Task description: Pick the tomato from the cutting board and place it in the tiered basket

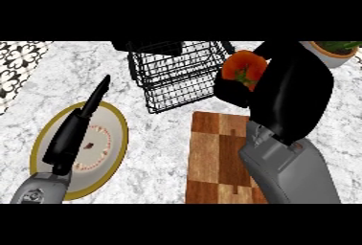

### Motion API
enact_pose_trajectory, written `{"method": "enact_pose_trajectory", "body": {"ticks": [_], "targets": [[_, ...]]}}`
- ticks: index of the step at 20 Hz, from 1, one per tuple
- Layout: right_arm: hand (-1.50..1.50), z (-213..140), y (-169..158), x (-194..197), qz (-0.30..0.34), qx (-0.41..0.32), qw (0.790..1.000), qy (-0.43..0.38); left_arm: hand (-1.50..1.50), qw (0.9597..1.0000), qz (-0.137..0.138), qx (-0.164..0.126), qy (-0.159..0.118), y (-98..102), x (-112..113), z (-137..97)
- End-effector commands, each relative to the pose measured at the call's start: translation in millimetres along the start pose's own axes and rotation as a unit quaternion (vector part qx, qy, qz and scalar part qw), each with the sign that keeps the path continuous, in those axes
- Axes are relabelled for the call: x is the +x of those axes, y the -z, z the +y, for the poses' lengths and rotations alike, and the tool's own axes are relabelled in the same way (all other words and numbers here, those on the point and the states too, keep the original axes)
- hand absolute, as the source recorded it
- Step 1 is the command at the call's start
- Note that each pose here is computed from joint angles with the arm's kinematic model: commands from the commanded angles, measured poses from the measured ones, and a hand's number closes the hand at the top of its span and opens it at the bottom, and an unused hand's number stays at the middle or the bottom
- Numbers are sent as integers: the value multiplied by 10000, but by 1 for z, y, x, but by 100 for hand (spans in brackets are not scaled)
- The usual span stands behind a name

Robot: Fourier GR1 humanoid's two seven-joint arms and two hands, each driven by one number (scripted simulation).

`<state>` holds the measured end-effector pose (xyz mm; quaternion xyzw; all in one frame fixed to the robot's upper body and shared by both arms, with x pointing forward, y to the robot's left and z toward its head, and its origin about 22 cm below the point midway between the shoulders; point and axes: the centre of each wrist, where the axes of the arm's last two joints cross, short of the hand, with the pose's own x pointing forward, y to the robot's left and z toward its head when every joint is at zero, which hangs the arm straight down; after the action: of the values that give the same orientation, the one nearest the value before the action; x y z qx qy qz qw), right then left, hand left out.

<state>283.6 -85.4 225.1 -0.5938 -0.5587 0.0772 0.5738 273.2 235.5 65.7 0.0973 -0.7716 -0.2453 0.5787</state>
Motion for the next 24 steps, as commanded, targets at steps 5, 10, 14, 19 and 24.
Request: {"method": "enact_pose_trajectory", "body": {"ticks": [5,10,14,19,24], "targets": [[150,26,52,42,1499,382,9875,305,0,9998,-127,-140,-44,9,8,-5],[-150,37,74,50,1498,490,9827,970,0,9996,-141,-201,-134,10,5,-13],[-150,46,87,51,1214,329,9796,1567,0,9997,-157,-140,-78,15,5,-17],[-150,41,92,65,857,-647,9668,2319,0,9999,-48,-103,-6,8,0,-16],[-150,40,102,60,1241,-1654,9487,2393,0,9998,154,124,54,6,-4,-6]]}}
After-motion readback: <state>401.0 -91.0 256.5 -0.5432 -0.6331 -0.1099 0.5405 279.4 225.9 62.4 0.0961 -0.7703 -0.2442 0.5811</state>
